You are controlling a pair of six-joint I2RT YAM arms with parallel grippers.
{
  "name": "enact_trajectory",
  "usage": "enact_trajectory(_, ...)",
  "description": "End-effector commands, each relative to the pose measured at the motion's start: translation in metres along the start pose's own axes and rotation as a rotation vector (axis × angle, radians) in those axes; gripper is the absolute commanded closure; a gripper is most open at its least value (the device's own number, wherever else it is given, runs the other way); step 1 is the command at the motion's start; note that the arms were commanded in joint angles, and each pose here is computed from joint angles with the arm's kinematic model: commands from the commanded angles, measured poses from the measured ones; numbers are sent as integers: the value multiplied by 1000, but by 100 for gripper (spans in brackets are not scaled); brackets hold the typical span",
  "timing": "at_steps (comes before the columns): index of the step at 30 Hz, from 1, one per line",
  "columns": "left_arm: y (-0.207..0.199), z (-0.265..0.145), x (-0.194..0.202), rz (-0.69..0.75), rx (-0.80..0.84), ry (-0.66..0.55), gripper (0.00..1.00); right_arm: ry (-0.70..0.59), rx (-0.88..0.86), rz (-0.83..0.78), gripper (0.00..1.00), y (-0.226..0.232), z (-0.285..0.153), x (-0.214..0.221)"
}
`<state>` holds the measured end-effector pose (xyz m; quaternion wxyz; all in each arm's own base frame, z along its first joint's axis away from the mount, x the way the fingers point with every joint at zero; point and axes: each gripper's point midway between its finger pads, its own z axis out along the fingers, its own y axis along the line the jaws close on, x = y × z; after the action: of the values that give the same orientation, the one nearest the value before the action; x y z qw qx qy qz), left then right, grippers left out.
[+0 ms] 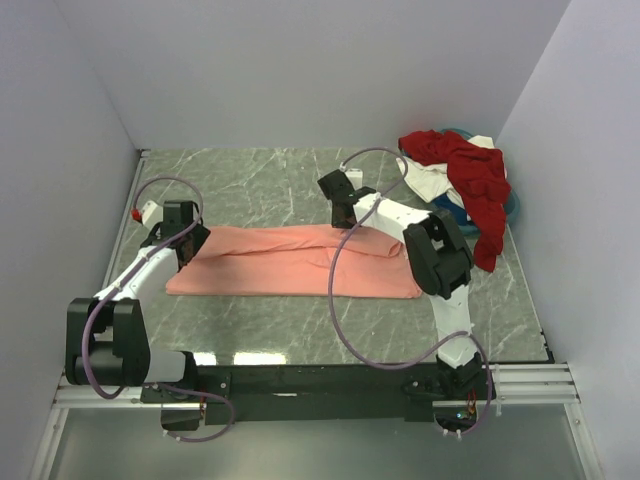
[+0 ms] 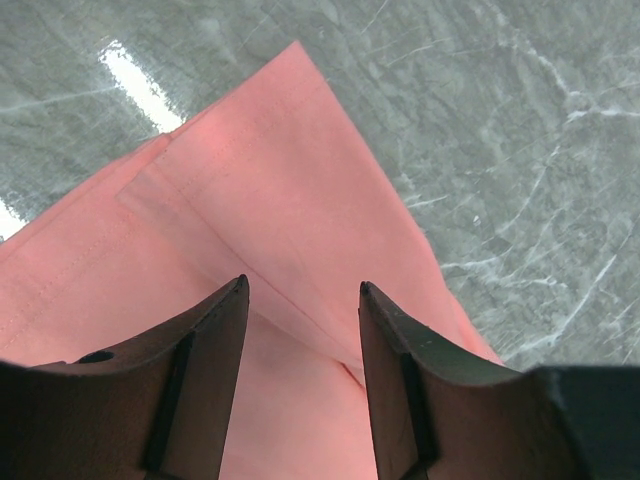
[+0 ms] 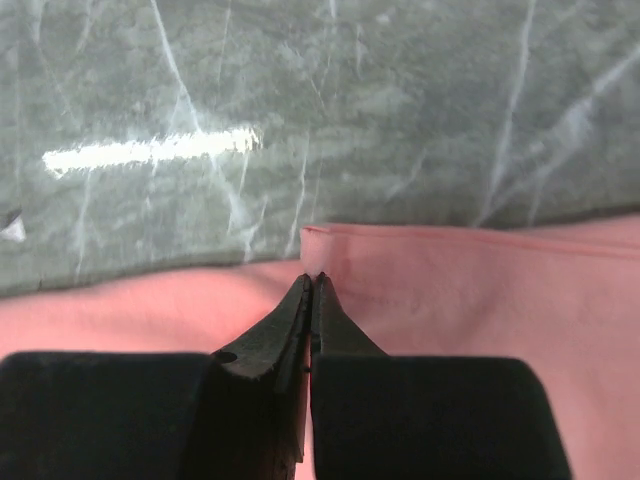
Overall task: Fold and stack the t-shirts
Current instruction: Fold the tshirt
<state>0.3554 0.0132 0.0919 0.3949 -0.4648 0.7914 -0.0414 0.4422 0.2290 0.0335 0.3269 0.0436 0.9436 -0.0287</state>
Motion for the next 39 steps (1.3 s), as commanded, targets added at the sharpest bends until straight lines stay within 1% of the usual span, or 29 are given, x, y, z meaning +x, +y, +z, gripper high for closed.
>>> enact_trajectory(1,-3,3,2,12,14,-5,47,-112,-41,62,100,4,-45,-30)
enact_trajectory(6,3,8,6,13,-3,-1,47,-120,-81,83,100,6,-65,-21)
enact_trajectory(9,4,11,8,10,-10,0,47,-103,-110,82,100,9,-73,-3)
enact_trajectory(11,5,13,10,11,-18,7,47,-115,-139,94,100,15,-83,0)
enact_trajectory(15,6,17,12,12,-26,11,47,-110,-170,100,100,14,-97,24)
enact_trajectory(16,6,18,12,13,-28,13,47,-113,-190,108,100,16,-100,27)
enact_trajectory(17,9,22,15,16,-41,18,47,-105,-228,123,100,20,-106,41)
enact_trajectory(22,9,25,16,18,-48,19,47,-85,-292,119,100,24,-116,70)
enact_trajectory(24,8,26,17,17,-44,23,47,-95,-335,127,97,29,-120,72)
enact_trajectory(25,7,27,17,16,-40,23,47,-80,-356,115,91,30,-123,79)
enact_trajectory(26,7,27,17,16,-42,24,47,-86,-374,107,88,32,-125,80)
enact_trajectory(27,6,27,16,15,-38,21,47,-87,-380,104,83,31,-127,80)
enact_trajectory(28,5,27,16,16,-37,23,47,-88,-396,100,80,31,-132,82)
enact_trajectory(30,4,28,16,23,-35,23,47,-112,-416,93,74,29,-139,77)
enact_trajectory(31,2,27,15,25,-29,25,47,-133,-432,94,68,27,-148,71)
enact_trajectory(33,1,28,16,30,-19,26,48,-156,-422,83,64,22,-154,66)
enact_trajectory(34,-1,27,16,34,-8,29,48,-184,-411,92,61,18,-160,55)
enact_trajectory(35,-4,26,17,42,10,37,48,-193,-356,90,60,4,-156,49)
enact_trajectory(37,-12,23,20,55,48,45,49,-212,-314,113,58,-8,-152,31)
enact_trajectory(38,-18,20,21,65,75,54,48,-187,-317,116,58,-13,-148,29)
enact_trajectory(39,-23,18,23,76,96,59,48,-178,-280,167,58,-35,-134,14)
